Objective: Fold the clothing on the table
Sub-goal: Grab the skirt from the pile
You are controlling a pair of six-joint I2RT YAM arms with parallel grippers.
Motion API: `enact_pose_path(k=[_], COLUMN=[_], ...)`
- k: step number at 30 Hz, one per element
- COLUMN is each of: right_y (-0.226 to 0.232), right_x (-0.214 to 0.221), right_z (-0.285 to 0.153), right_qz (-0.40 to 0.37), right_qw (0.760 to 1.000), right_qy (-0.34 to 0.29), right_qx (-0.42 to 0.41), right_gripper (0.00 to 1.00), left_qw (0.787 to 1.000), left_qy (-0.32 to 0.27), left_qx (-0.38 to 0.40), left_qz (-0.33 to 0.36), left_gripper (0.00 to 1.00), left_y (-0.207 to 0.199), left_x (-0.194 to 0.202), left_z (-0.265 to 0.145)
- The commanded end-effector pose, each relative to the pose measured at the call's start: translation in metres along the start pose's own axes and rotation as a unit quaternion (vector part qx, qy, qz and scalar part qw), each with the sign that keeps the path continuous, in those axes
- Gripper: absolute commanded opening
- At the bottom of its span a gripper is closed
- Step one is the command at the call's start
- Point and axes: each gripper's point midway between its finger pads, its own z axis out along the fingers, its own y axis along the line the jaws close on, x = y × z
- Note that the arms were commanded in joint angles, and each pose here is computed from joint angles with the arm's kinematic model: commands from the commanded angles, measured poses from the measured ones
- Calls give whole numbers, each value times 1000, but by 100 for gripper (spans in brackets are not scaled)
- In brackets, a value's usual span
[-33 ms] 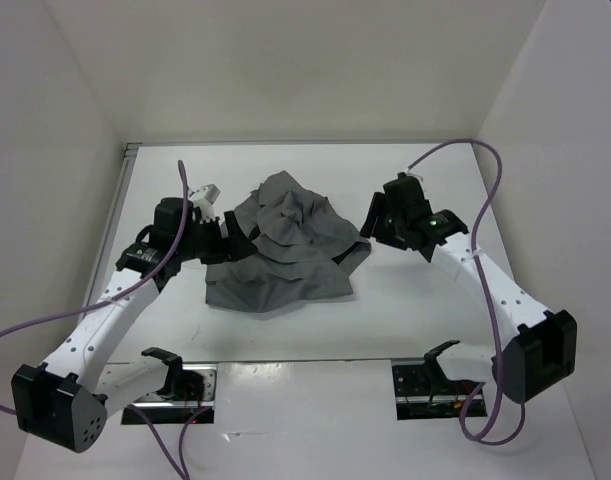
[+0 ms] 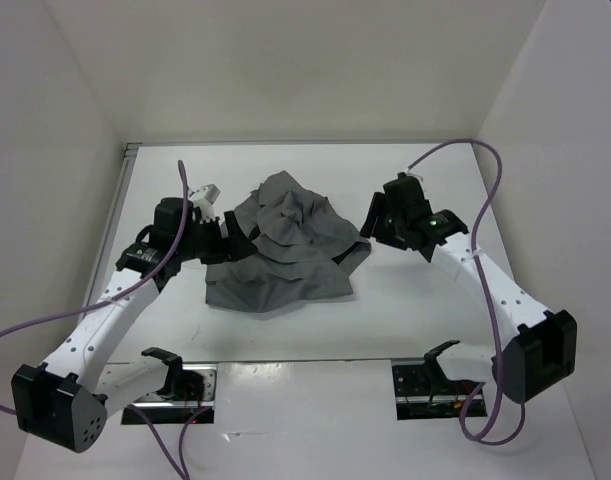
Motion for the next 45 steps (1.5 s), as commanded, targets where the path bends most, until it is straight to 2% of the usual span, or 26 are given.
enact_pose_path(k=[1,4,9,12,21,29,37,41,45], right_y=[15,6,23,24,31,15,13,8,4], right_x=[13,22,4,-8,1,5,-4,10,27], right_z=[15,41,68,89,123,132,123,134,146], right_qz=[6,-22,-81,-113,-196,-220,-217,-224,-229], right_qw=[999,998,996,992,971,957,956,954,952], right_qy=[31,54,23,13,10,14,-4,20,46], right_qx=[-35,-4,13,50,134,190,198,199,196], right_gripper=[65,61,57,53,51,46,46,46,41], left_qw=[998,999,999,999,999,999,999,999,999], left_qy=[-25,0,24,24,32,30,30,33,33], left_qx=[35,35,41,41,26,22,22,20,20], left_qz=[33,20,12,12,6,2,-3,-5,-5], left_gripper=[86,86,87,87,87,87,87,87,87], left_y=[-18,-13,-11,-11,-3,-2,-1,0,0], left_x=[-20,-10,-4,-4,6,6,7,8,8], left_z=[-6,4,14,14,13,11,13,15,15])
